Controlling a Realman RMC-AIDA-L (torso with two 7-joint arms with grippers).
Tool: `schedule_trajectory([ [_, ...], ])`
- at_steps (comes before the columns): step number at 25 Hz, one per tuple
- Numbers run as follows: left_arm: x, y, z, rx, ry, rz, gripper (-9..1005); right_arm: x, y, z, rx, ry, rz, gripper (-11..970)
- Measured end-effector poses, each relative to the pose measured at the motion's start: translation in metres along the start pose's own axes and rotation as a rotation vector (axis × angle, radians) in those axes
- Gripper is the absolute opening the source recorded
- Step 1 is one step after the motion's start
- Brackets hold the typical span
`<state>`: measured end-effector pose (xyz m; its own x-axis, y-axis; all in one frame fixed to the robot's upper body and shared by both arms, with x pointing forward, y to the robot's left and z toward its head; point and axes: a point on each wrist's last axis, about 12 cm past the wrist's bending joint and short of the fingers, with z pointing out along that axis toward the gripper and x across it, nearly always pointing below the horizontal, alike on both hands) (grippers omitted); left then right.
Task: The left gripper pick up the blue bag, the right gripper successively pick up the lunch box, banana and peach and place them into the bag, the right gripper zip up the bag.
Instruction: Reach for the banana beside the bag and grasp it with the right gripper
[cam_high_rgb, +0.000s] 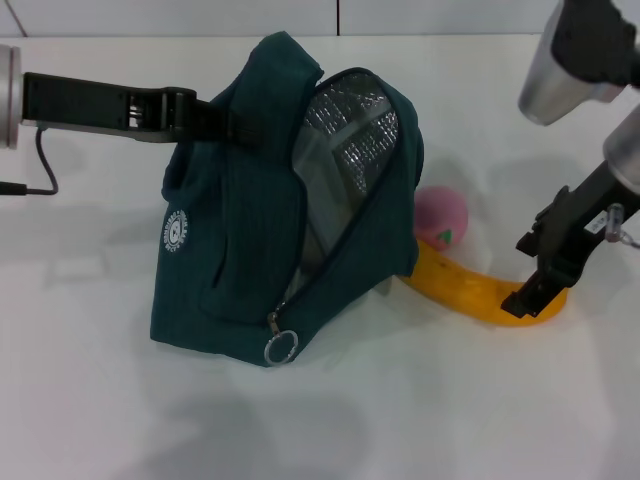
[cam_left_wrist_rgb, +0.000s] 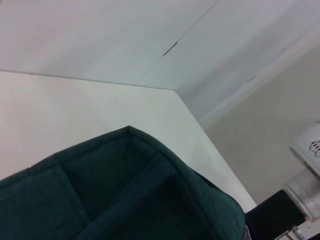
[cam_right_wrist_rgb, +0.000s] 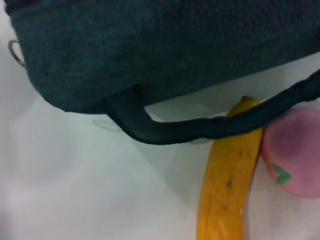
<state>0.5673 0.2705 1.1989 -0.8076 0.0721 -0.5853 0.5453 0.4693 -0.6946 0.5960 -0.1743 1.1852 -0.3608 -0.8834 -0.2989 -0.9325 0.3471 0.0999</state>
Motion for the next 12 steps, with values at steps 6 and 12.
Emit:
schedule_trajectory([
  [6,0.0,0.0,0.002,0.003,0.003,0.0,43,-0.001,0.003,0.014,-0.014,0.009,-0.026,865],
  [12,0.001,-0.001,0.002,0.004,0.003,0.0,43,-0.006,0.005,0.023,0.0,0.013,-0.07,865],
])
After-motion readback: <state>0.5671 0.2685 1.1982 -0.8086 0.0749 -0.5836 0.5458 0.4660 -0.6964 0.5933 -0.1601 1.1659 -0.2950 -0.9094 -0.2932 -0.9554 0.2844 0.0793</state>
